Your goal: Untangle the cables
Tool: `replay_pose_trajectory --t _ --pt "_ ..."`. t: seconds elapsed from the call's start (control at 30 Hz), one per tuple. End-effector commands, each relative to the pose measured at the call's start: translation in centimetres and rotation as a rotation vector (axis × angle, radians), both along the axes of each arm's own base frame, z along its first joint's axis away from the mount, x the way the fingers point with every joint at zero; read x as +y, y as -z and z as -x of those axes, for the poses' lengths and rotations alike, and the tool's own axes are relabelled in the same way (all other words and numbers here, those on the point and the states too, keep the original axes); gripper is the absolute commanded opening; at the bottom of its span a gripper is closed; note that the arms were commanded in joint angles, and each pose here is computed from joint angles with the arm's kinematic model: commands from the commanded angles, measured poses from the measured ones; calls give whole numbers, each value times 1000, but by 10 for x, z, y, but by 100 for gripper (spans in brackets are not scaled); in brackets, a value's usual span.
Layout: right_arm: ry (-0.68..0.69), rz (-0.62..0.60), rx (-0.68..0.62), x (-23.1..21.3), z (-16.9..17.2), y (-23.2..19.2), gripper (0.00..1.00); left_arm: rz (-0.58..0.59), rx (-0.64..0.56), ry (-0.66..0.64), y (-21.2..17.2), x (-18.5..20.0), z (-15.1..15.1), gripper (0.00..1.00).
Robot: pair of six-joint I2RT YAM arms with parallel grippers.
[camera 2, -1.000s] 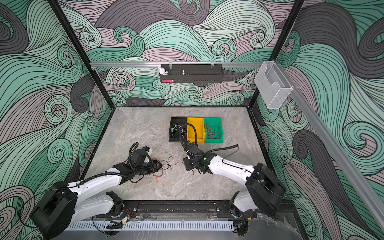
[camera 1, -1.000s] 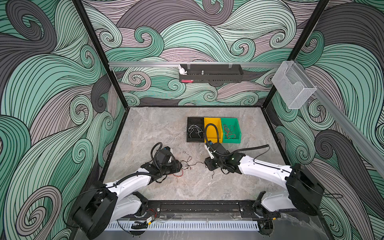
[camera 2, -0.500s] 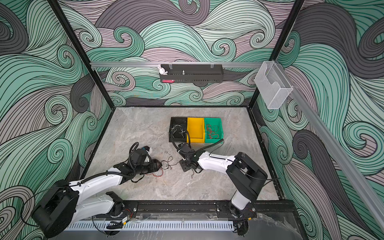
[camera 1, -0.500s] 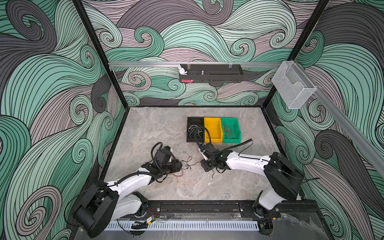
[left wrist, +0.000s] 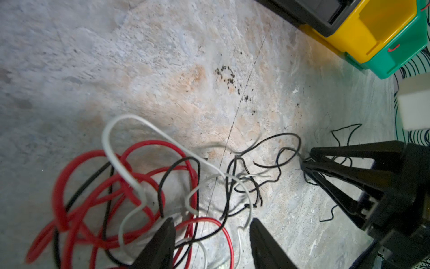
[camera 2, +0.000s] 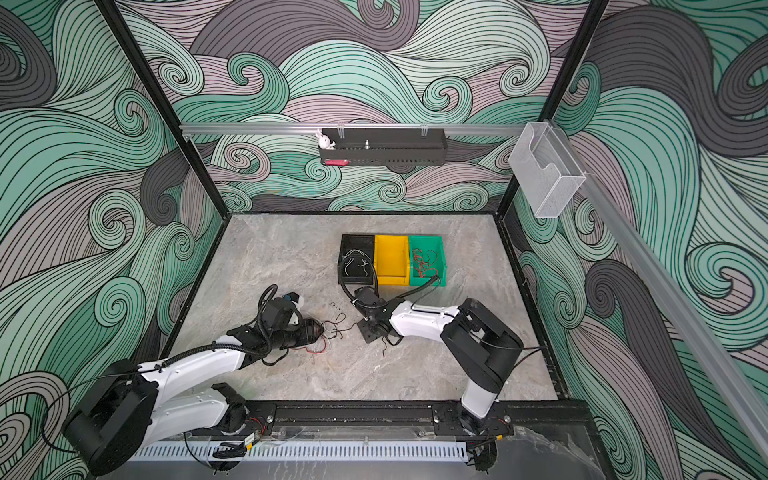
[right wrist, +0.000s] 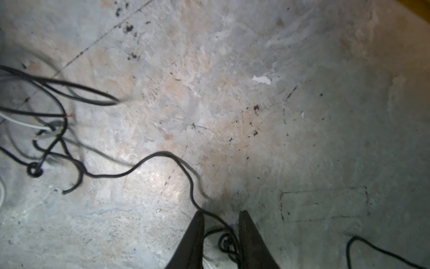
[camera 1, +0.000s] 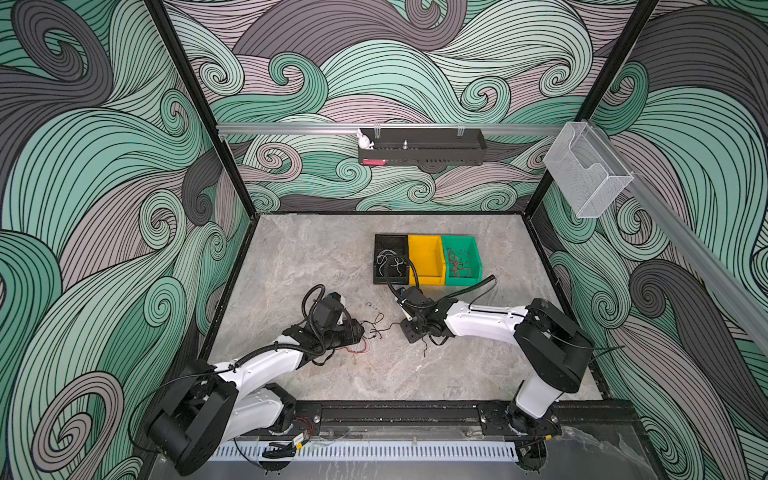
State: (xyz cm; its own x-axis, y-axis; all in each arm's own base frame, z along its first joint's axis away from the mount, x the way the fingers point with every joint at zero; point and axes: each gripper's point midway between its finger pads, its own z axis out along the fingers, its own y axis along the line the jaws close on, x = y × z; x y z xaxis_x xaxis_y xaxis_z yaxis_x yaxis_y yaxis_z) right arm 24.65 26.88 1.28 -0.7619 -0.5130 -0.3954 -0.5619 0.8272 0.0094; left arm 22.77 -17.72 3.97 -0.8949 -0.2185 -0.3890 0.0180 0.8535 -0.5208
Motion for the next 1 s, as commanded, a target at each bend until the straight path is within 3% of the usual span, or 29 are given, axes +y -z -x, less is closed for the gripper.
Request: replay_pose_trajectory --t 0.0,0.1,0.27,0.97 --pt "3 56 24 -10 5 12 19 13 -19 -13 -5 0 -2 55" --pt "11 47 14 -10 5 9 8 15 -23 -12 -8 -1 -3 55" --pt "23 9 -12 -9 4 -1 1 22 -36 -9 -17 -1 -3 56" --pt "36 -189 -133 -11 10 -86 0 36 -50 19 -26 -9 -9 57"
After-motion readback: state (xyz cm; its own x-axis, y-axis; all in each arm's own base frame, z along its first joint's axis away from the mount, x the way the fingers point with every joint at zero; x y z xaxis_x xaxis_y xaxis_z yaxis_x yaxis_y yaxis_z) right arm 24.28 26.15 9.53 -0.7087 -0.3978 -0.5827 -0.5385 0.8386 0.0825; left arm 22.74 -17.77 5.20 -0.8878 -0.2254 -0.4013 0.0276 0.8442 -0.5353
